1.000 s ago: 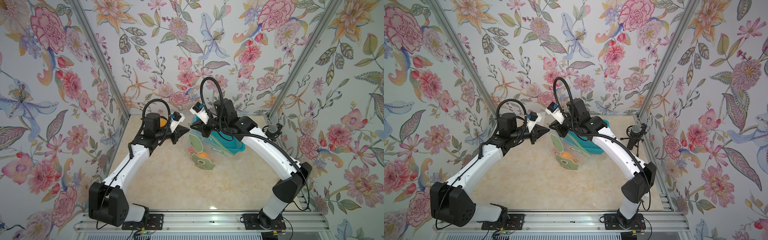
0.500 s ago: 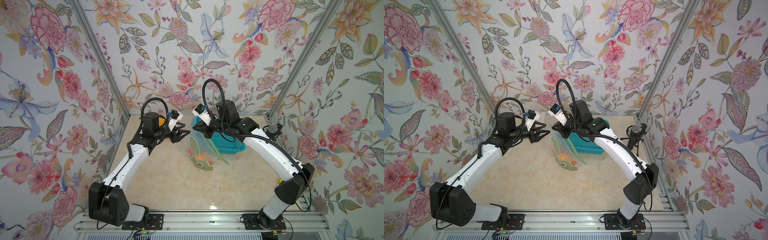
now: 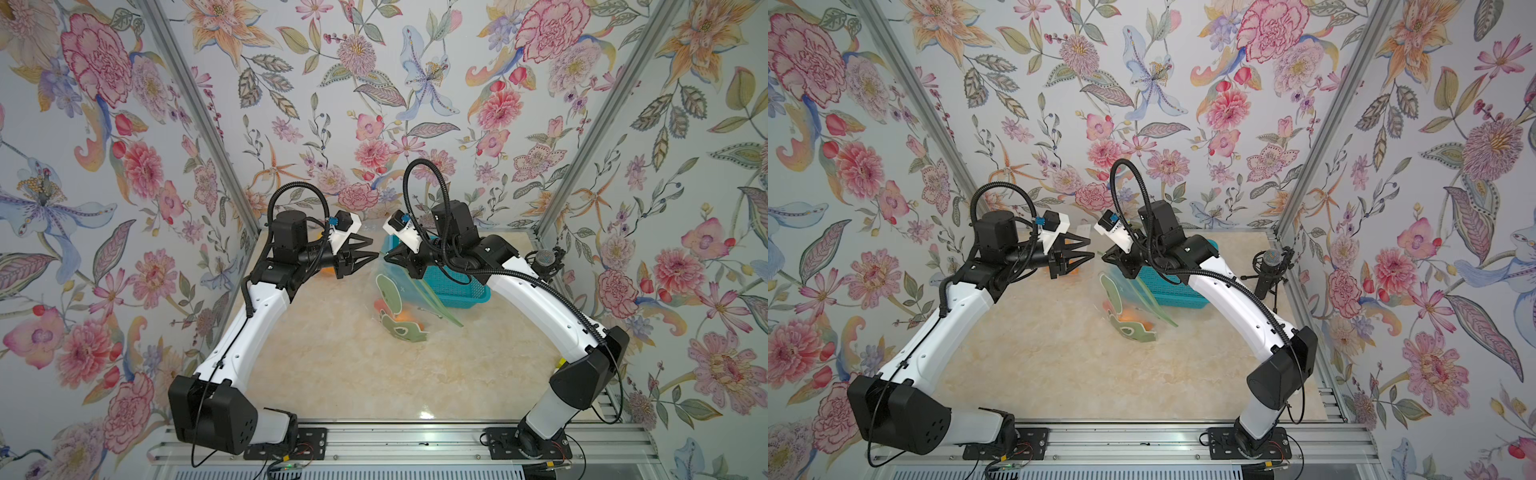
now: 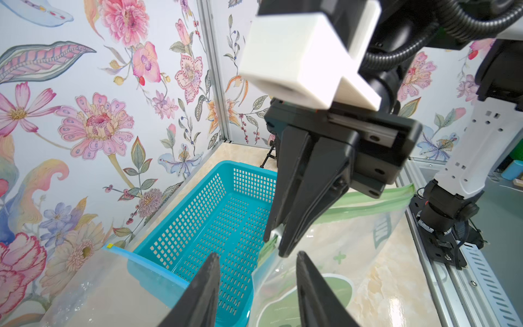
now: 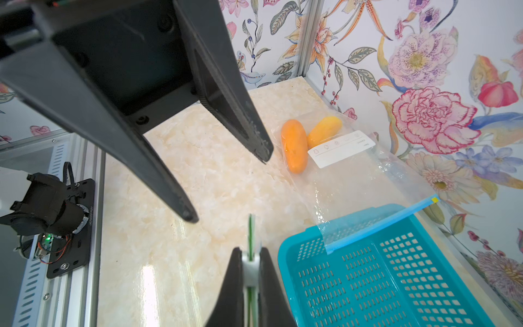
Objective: Place the mango in a zip-top bag and seal the zipper
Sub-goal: Zip the zipper on the zipper food storage bag.
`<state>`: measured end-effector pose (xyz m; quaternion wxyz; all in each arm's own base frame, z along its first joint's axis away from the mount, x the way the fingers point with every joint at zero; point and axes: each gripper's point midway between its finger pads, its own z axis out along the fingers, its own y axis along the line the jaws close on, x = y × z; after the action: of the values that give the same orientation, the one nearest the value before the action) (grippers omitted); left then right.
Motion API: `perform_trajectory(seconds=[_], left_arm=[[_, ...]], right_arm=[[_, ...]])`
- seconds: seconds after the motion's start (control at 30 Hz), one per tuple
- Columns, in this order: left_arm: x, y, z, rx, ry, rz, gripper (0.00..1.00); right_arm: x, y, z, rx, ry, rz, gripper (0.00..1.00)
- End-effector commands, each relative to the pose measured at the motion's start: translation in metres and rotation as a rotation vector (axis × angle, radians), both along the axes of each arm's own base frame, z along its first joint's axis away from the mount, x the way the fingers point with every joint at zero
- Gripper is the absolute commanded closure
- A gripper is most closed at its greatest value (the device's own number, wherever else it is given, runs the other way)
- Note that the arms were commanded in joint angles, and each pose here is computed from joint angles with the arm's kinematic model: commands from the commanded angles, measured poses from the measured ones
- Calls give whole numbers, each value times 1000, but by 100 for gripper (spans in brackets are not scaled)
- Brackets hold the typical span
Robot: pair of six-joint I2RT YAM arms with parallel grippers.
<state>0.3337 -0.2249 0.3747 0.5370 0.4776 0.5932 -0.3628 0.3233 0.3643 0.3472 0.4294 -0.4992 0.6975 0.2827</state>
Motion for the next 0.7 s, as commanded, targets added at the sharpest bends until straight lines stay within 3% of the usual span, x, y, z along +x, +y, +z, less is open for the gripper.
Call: perform_trajectory(seconds=[0.0,0.67], left_arm=[[-13,-4,-5,15,19,-103,54],[-12,-7,-18,49,50,-134,65]], right_arm=[[-18,-3,18,26,-31,57,100],[-29,4,18,30,-39,96,100]])
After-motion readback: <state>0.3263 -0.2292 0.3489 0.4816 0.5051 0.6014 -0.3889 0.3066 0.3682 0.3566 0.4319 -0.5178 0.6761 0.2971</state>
